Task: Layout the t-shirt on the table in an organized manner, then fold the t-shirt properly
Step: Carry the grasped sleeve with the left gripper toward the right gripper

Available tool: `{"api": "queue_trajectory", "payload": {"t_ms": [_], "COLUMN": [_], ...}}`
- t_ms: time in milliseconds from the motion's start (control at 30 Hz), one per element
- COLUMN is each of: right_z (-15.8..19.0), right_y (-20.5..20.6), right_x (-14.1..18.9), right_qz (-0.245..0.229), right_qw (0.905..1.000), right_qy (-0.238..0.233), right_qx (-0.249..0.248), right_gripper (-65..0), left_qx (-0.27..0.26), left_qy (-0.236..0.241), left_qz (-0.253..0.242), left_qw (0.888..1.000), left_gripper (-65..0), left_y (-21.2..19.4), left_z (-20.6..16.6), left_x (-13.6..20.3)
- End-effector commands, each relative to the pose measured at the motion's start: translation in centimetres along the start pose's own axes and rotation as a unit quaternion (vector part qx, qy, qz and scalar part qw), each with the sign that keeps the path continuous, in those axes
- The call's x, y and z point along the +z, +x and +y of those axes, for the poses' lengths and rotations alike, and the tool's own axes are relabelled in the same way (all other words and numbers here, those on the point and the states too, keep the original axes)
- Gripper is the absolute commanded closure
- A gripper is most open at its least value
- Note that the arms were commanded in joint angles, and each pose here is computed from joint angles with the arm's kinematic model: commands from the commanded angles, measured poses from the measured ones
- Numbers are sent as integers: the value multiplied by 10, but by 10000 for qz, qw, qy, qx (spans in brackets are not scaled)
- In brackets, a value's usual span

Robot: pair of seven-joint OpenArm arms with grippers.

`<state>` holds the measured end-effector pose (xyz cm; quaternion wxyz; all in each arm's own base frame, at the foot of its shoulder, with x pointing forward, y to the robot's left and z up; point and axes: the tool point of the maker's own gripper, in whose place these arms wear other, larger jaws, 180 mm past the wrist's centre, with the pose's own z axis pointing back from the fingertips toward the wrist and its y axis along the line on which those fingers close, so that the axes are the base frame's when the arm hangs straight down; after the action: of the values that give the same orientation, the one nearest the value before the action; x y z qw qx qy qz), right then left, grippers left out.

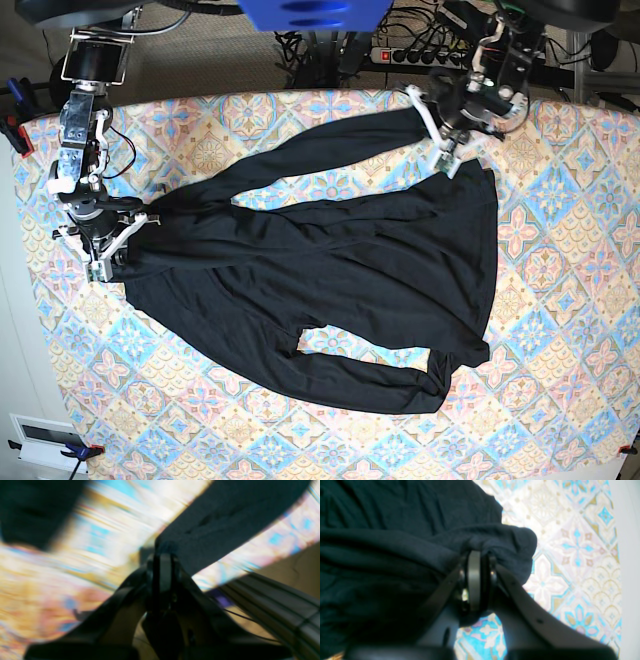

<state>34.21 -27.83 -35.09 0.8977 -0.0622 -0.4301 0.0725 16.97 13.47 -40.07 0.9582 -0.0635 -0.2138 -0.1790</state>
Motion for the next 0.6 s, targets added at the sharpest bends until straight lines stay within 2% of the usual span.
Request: {"api": "queue_trajectory", "payload": {"t_ms": [0,133,267,433,567], "right_z": [-9,-9,-17,-24,-43], "right_y": [18,14,-10,-38,-53], "right_x": [4,4,7,14,25], "right_qz": [-283,-200,148,540,652], "right_qw": [9996,9997,9981,9929,9916], "right_qy": [-90,-99,-378,-607,-837], "right_qx": [41,59,463,872,733], "right_gripper": [-1,-1,-1,-1,-1], "left_qx": [-53,98,313,541,642], "left_qy": [63,35,19,449,854], "left_qz": [99,71,-46,-225,-655], "left_qw": [9999,9999,9995,9973,9921], "left_gripper": [0,0,0,0,0], "left_y": [-8,-24,-30,-25,-5], "left_z": [8,33,57,96,124], "left_x": [6,23,41,59,74]}}
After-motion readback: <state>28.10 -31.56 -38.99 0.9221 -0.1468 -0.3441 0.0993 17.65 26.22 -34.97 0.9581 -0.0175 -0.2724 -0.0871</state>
